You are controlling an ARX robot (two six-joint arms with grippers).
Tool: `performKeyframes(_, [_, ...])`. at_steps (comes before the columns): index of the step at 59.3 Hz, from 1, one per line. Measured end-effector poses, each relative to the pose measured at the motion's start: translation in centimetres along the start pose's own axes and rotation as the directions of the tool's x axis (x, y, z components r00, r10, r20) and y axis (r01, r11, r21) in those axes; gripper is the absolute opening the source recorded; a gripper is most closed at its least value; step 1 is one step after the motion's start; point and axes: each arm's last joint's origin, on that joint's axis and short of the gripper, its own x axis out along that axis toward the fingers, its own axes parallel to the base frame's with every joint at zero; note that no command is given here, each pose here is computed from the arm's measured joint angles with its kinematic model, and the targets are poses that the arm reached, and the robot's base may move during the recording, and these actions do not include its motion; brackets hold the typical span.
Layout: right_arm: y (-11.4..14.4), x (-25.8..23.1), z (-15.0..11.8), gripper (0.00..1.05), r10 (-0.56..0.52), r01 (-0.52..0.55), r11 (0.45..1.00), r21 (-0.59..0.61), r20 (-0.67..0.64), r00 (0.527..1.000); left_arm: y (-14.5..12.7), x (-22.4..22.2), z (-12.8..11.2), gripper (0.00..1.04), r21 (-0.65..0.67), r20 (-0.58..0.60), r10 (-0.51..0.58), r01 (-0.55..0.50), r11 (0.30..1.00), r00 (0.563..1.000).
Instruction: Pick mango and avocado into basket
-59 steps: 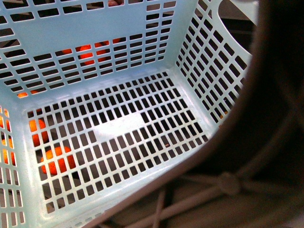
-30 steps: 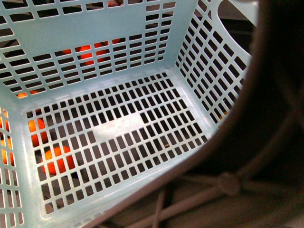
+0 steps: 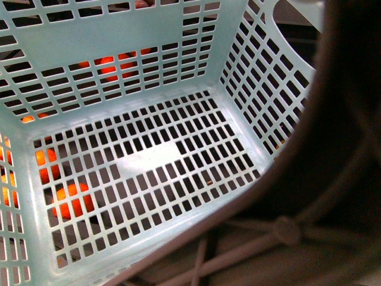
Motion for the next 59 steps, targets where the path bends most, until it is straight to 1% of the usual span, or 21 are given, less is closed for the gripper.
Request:
performKeyframes(6, [0.5, 0.5, -0.6, 0.62, 0.015, -0.015, 1.000, 0.005, -0.030, 0.999, 0.0, 0.0, 0.0, 0.07, 0.000, 0.000, 0.000, 0.000, 1.000, 1.000])
performKeyframes(9, [0.8, 0.6, -0.9, 0.63, 0.044, -0.044, 0.999, 0.004, -0.044, 0.998, 0.0, 0.0, 0.0, 0.07, 0.000, 0.000, 0.000, 0.000, 1.000, 1.000])
performKeyframes(10, [0.8, 0.6, -0.9, 0.65, 0.050, -0.049, 0.999, 0.005, -0.046, 0.998, 0.0, 0.0, 0.0, 0.07, 0.000, 0.000, 0.000, 0.000, 1.000, 1.000])
performKeyframes(12, [0.9, 0.6, -1.1, 0.73, 0.065, -0.065, 0.998, 0.009, -0.053, 0.996, 0.0, 0.0, 0.0, 0.07, 0.000, 0.000, 0.000, 0.000, 1.000, 1.000])
performKeyframes(19, [0.8, 0.3, -1.6, 0.96, 0.071, -0.068, 0.997, 0.036, -0.069, 0.995, 0.0, 0.0, 0.0, 0.07, 0.000, 0.000, 0.000, 0.000, 1.000, 1.000])
performKeyframes(20, [0.7, 0.3, -1.6, 0.98, 0.066, -0.063, 0.997, 0.041, -0.070, 0.995, 0.0, 0.0, 0.0, 0.07, 0.000, 0.000, 0.000, 0.000, 1.000, 1.000])
performKeyframes(22, [0.6, 0.1, -1.5, 0.96, 0.055, -0.052, 0.998, 0.044, -0.069, 0.996, 0.0, 0.0, 0.0, 0.07, 0.001, 0.000, 0.000, 0.000, 1.000, 1.000])
performKeyframes(26, [0.1, -0.4, -1.1, 0.96, -0.003, 0.006, 0.999, 0.046, -0.061, 0.998, 0.1, 0.2, 0.0, 0.07, 0.001, -0.006, 0.005, -0.005, 1.000, 1.000])
performKeyframes(29, [-0.6, -0.9, -0.8, 0.96, -0.076, 0.078, 0.996, 0.049, -0.052, 0.996, 0.1, 0.2, 0.0, 0.07, -0.003, -0.003, 0.006, -0.006, 1.000, 1.000])
performKeyframes(31, [-1.2, -1.4, -0.6, 0.96, -0.143, 0.146, 0.988, 0.055, -0.049, 0.988, 0.1, 0.2, 0.0, 0.07, -0.002, -0.002, 0.006, -0.006, 1.000, 1.000])
performKeyframes(35, [-2.7, -2.6, -0.5, 0.96, -0.273, 0.276, 0.958, 0.080, -0.047, 0.961, 0.1, 0.2, 0.0, 0.07, -0.001, -0.001, 0.007, -0.007, 1.000, 1.000])
performKeyframes(38, [-3.8, -3.5, -0.6, 0.96, -0.360, 0.364, 0.926, 0.096, -0.055, 0.931, 0.1, 0.2, 0.0, 0.07, -0.001, -0.003, 0.006, -0.006, 1.000, 1.000])
performKeyframes(39, [-4.3, -3.9, -0.8, 0.96, -0.403, 0.407, 0.908, 0.100, -0.056, 0.913, 0.1, 0.2, 0.0, 0.07, -0.002, -0.003, 0.006, -0.006, 1.000, 1.000])
performKeyframes(40, [-4.6, -4.1, -0.9, 0.95, -0.429, 0.431, 0.897, 0.099, -0.047, 0.902, 0.1, 0.2, 0.0, 0.07, -0.002, -0.003, 0.006, -0.006, 1.000, 1.000])
performKeyframes(41, [-5.0, -4.6, -1.0, 0.91, -0.476, 0.476, 0.875, 0.095, -0.014, 0.879, 0.1, 0.2, 0.0, 0.07, -0.002, -0.004, 0.006, -0.006, 1.000, 1.000])
performKeyframes(44, [-5.9, -5.8, -1.6, 0.85, -0.529, 0.524, 0.847, 0.091, 0.055, 0.847, 0.1, 0.2, 0.0, 0.07, -0.001, -0.004, 0.006, -0.006, 1.000, 1.000])
performKeyframes(45, [-6.3, -6.4, -1.9, 0.81, -0.541, 0.535, 0.840, 0.089, 0.082, 0.837, 0.1, 0.2, 0.0, 0.07, -0.001, -0.004, 0.006, -0.006, 1.000, 1.000])
performKeyframes(49, [-7.1, -8.1, -3.0, 0.73, -0.566, 0.559, 0.825, 0.085, 0.121, 0.816, 0.1, 0.2, 0.0, 0.07, -0.001, -0.004, 0.005, -0.005, 1.000, 1.000])
performKeyframes(51, [-7.3, -9.4, -3.9, 0.64, -0.582, 0.578, 0.813, 0.075, 0.133, 0.802, 0.1, 0.2, 0.0, 0.07, -0.002, -0.004, 0.006, -0.006, 1.000, 1.000])
performKeyframes(55, [-7.4, -10.4, -5.1, 0.50, -0.581, 0.578, 0.814, 0.065, 0.131, 0.804, 0.1, 0.2, 0.0, 0.07, -0.001, -0.004, 0.006, -0.006, 1.000, 1.000])
performKeyframes(59, [-7.4, -10.8, -5.9, 0.42, -0.579, 0.577, 0.815, 0.057, 0.122, 0.806, 0.1, 0.2, 0.0, 0.07, -0.001, -0.005, 0.005, -0.005, 1.000, 1.000])
